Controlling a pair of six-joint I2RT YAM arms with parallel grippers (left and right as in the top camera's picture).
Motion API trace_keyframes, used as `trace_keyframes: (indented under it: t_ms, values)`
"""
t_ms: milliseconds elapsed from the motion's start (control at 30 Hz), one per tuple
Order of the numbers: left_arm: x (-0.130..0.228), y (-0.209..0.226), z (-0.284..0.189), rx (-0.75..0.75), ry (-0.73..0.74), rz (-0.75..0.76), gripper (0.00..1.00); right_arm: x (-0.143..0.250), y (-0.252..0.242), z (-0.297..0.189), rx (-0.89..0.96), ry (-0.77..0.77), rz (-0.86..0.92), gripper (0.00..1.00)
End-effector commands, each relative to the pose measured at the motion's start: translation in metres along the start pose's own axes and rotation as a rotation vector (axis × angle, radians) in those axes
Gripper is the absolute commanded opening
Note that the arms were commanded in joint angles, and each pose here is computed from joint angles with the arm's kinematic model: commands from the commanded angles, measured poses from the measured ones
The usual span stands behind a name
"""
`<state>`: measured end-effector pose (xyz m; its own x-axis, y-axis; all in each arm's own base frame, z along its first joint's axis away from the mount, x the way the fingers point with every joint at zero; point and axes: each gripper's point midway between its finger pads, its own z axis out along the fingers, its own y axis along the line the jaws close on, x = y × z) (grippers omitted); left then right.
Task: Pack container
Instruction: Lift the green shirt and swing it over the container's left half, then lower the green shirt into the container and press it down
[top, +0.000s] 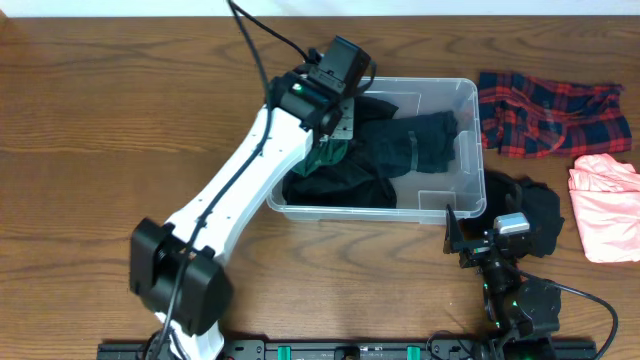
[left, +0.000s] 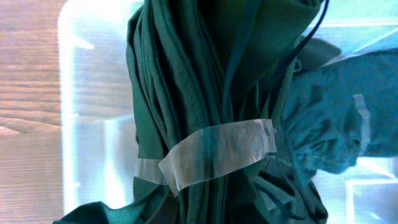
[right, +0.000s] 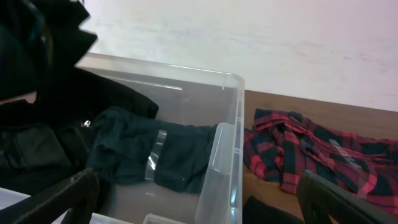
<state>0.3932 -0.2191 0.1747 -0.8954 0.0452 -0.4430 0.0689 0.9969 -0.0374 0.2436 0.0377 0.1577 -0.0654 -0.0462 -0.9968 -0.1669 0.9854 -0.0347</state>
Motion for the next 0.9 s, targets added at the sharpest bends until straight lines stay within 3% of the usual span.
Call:
trace_keyframes:
  t_ms: [0, 300, 333, 400, 467, 500, 600, 867]
  values:
    - [0.004, 0.002, 0.017, -0.032, 0.024, -0.014, 0.06, 0.001, -0.001, 0.000, 0.002, 0.001, -0.012, 0.99]
    - [0.011, -0.009, 0.039, -0.032, 0.052, 0.008, 0.06, 0.001, -0.001, 0.000, 0.002, 0.001, -0.012, 0.99]
    - [0.011, -0.011, 0.039, -0.023, 0.052, 0.008, 0.13, 0.001, -0.001, 0.000, 0.002, 0.001, -0.012, 0.99]
    - [0.012, -0.018, 0.038, 0.013, 0.059, 0.024, 0.48, 0.001, -0.001, 0.000, 0.002, 0.001, -0.012, 0.99]
    - [0.015, -0.027, 0.038, 0.065, 0.076, 0.046, 0.66, 0.001, -0.001, 0.000, 0.002, 0.001, -0.012, 0.99]
    - [0.016, -0.032, 0.037, 0.090, 0.084, 0.050, 0.71, 0.001, -0.001, 0.000, 0.002, 0.001, -0.012, 0.99]
    - [0.020, -0.044, 0.032, 0.165, 0.108, 0.059, 0.78, 0.001, -0.001, 0.000, 0.002, 0.001, -0.012, 0.99]
    - [0.004, -0.049, 0.000, 0.222, 0.031, 0.070, 0.78, 0.001, -0.001, 0.000, 0.002, 0.001, -0.012, 0.99]
